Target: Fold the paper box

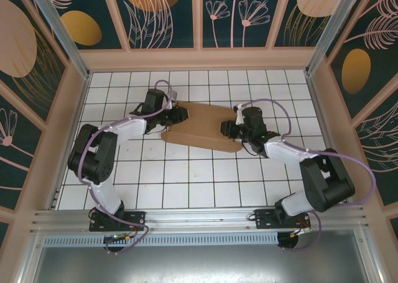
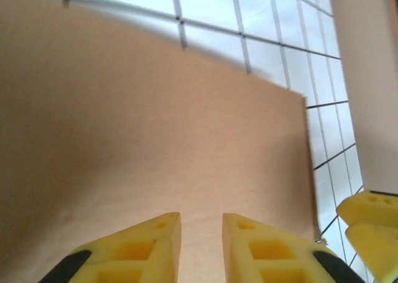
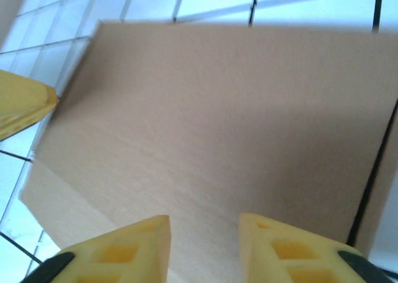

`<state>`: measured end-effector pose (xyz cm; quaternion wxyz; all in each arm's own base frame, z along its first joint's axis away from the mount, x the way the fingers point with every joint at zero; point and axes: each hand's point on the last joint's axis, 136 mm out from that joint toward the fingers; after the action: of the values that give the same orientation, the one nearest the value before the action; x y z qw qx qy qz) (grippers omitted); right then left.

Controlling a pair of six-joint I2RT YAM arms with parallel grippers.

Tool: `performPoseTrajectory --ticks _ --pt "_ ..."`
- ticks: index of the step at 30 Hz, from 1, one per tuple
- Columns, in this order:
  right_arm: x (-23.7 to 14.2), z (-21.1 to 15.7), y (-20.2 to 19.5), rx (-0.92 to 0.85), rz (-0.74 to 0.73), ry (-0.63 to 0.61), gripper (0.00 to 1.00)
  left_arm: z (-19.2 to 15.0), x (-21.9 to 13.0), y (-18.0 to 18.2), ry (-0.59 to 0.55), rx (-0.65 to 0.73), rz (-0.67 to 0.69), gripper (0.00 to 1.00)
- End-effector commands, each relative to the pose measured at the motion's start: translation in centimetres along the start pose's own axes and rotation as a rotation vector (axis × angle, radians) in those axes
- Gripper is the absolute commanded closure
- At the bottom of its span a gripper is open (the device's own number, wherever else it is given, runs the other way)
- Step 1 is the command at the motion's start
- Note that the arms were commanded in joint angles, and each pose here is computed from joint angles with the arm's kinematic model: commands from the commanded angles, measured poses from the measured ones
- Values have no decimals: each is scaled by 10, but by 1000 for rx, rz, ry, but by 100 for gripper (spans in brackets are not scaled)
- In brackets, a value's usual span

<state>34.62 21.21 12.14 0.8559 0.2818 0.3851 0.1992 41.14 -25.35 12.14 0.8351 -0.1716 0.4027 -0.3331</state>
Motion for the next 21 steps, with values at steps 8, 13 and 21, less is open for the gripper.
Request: performPoseTrajectory --ticks 8,13,21 --pt "-2 35 -37 127 -79 -70 44 8 -24 85 44 85 326 64" --pt "4 37 -62 175 -131 -75 32 6 -12 103 77 84 340 63" --pt "11 38 -70 217 -115 -59 27 -2 17 97 90 84 207 63"
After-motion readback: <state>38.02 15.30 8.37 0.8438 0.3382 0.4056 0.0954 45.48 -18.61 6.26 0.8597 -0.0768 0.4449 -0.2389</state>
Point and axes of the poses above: each hand's point on the last joint's axis, 136 mm out from that joint toward the fingers, its own x axis out along the fingers, its own y axis along the line the jaws close on, z = x × y, and after that the axes turned 15 degrees about x, right-handed
